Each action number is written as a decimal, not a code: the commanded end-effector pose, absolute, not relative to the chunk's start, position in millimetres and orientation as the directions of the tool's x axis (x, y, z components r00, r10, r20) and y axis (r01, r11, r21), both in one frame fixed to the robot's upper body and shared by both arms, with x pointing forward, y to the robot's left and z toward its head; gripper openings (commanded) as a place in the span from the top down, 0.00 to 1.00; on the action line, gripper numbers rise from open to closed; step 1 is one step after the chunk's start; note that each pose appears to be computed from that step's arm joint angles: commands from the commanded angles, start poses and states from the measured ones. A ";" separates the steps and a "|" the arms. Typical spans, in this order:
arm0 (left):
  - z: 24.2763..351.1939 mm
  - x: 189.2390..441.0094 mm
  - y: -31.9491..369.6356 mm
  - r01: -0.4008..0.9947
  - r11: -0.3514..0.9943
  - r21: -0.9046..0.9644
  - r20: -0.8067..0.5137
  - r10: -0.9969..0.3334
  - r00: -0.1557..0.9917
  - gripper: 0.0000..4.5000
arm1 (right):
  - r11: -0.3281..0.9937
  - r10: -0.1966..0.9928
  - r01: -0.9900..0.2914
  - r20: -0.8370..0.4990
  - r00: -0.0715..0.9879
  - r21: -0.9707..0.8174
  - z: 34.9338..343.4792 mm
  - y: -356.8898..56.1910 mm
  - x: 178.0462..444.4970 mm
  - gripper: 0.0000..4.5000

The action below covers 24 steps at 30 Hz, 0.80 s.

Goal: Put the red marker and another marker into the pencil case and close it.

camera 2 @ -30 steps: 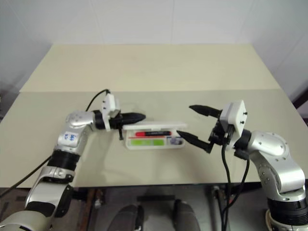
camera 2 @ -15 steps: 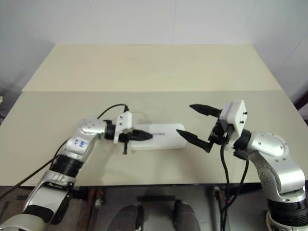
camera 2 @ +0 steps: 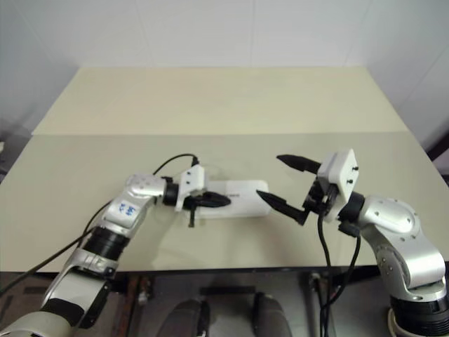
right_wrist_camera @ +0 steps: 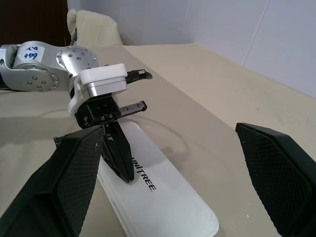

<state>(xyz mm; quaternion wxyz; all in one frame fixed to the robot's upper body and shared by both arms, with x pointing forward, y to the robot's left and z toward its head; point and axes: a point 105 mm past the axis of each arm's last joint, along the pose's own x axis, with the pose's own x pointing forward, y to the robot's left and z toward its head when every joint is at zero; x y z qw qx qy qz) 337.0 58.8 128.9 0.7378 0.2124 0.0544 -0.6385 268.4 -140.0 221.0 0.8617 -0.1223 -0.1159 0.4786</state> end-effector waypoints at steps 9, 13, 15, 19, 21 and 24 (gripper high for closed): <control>188.8 339.7 98.7 0.951 0.278 0.136 -0.036 -0.958 0.285 0.99 | 0.470 0.878 -0.807 0.100 0.467 -0.358 231.3 -135.3 274.4 0.00; 204.9 333.5 116.9 0.935 0.309 0.173 0.023 -0.951 0.310 0.99 | 0.457 0.885 -0.813 0.092 0.456 -0.361 231.1 -136.2 276.8 0.00; 208.2 323.1 125.9 0.935 0.294 0.200 0.036 -0.956 0.293 0.99 | 0.446 0.889 -0.815 0.073 0.453 -0.371 229.1 -138.4 277.9 0.00; 202.3 295.2 148.5 0.955 0.264 0.132 0.007 -0.964 0.266 0.85 | 0.442 0.892 -0.820 0.079 0.446 -0.362 229.5 -146.9 279.6 0.00; 201.7 288.8 156.6 0.949 0.290 0.126 0.009 -0.957 0.291 0.72 | 0.448 0.889 -0.817 0.083 0.450 -0.363 230.1 -154.0 281.9 0.00; 202.7 286.7 164.5 0.923 0.342 0.175 0.000 -0.938 0.348 0.48 | 0.453 0.885 -0.809 0.076 0.460 -0.374 227.4 -163.3 285.0 0.00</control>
